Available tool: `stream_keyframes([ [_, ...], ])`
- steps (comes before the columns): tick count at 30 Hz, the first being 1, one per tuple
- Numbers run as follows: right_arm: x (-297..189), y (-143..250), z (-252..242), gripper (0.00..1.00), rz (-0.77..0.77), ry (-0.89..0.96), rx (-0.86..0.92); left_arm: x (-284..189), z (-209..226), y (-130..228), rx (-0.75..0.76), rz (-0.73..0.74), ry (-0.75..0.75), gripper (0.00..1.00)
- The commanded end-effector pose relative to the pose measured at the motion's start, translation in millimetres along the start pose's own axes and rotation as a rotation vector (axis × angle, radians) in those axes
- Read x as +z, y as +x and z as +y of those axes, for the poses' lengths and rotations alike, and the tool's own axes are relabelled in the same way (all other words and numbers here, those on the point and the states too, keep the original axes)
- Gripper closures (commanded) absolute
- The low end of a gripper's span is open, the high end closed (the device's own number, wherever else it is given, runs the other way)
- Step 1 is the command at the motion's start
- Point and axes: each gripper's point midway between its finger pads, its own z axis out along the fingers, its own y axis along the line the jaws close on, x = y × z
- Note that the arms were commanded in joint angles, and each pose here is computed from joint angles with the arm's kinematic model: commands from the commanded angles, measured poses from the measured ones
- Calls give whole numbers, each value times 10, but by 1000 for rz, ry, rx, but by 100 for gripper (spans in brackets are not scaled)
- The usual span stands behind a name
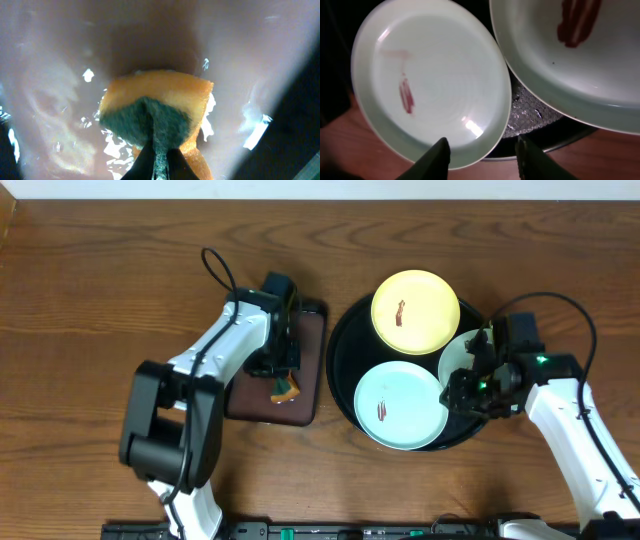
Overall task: Clean dirty plates on tray and stack at the side
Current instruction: 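Grip the rim of the right pale green plate with the right gripper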
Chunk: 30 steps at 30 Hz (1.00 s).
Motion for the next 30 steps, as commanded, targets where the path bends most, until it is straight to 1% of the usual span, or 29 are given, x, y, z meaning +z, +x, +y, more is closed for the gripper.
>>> stream_keyframes([
  [1,163,102,-10,61,19,-13,-13,-509,-81,-104,13,-108,45,92],
  [5,368,186,-21,62,13,-4,-38,-762,-83,-36,17,-146,59,93],
  [8,501,153,-213,63,-47,112,-16,-963,-78,37,21,-183,72,92],
  [13,567,170,-257,64,-61,122,13,-1116,-73,93,24,-214,84,93],
  [14,581,172,-262,65,-65,121,19,-1130,-71,104,25,-216,85,92],
  [17,648,169,-190,76,-78,66,30,-1129,-66,119,24,-211,83,93],
  [18,668,164,-163,81,-84,45,49,-1129,-65,119,24,-210,83,93],
  [19,695,163,-162,89,-93,34,103,-1129,-65,121,24,-210,82,93],
  [21,720,163,-185,99,-104,36,164,-1125,-59,135,23,-204,80,92],
  [23,728,160,-265,99,-122,70,274,-1123,-56,145,23,-200,79,93],
  [25,725,128,-255,99,-136,62,306,-1123,-79,156,24,-194,92,93],
  [28,718,50,-192,99,-161,28,298,-1123,-89,160,25,-192,97,92],
  [30,716,21,-99,98,-161,-18,234,-1124,-111,169,27,-187,110,93],
])
